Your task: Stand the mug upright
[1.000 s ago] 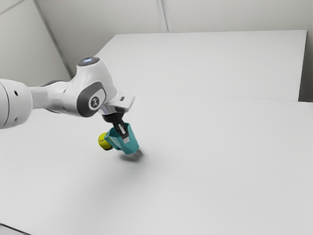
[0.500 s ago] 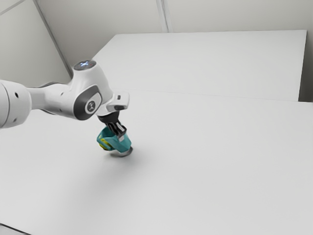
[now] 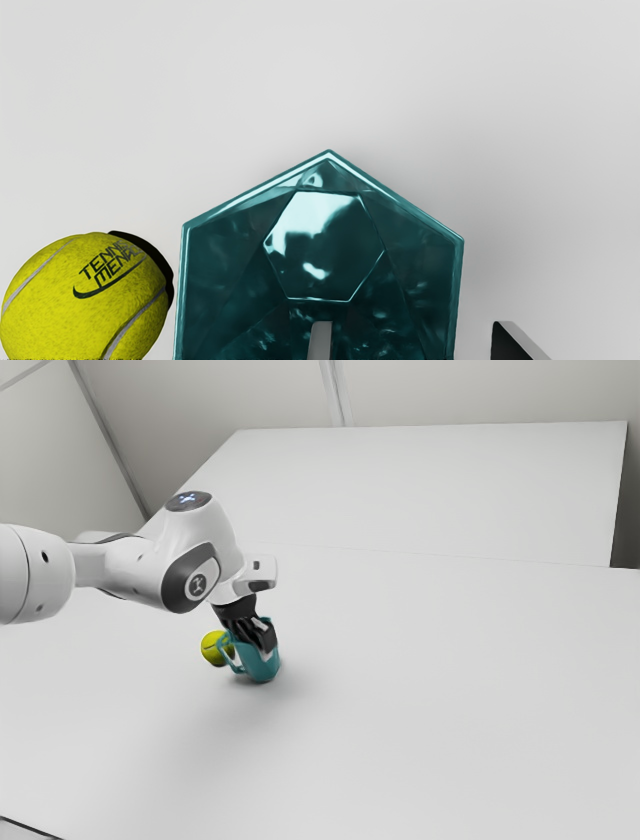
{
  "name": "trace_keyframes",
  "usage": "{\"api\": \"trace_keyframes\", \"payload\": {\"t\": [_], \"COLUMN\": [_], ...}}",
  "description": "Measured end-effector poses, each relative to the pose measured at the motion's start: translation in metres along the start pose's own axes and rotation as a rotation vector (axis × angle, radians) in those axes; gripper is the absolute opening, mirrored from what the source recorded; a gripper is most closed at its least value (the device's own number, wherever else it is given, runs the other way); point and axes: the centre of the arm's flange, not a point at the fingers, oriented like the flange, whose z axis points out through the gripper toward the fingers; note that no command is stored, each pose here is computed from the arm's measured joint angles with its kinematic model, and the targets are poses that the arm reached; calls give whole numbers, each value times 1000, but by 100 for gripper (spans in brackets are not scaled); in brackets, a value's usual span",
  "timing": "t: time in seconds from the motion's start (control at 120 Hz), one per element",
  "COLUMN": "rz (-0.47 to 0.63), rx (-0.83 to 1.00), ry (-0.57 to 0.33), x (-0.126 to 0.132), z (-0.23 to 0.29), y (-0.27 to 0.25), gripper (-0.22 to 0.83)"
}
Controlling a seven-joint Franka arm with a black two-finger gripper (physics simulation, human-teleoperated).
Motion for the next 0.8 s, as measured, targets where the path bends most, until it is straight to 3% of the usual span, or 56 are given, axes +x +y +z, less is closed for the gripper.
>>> {"api": "trace_keyframes", "payload": {"t": [0.133,0.292,0.483,0.8], "rz": [-19,-36,-30,-133], "rx": [10,76,60,38], "ry": [6,49,82,72], "x": [0,5,46,60], "z": [-5,-61,-147,-250], "y": [-2,-5,3,-20], "gripper": [45,54,58,61]}}
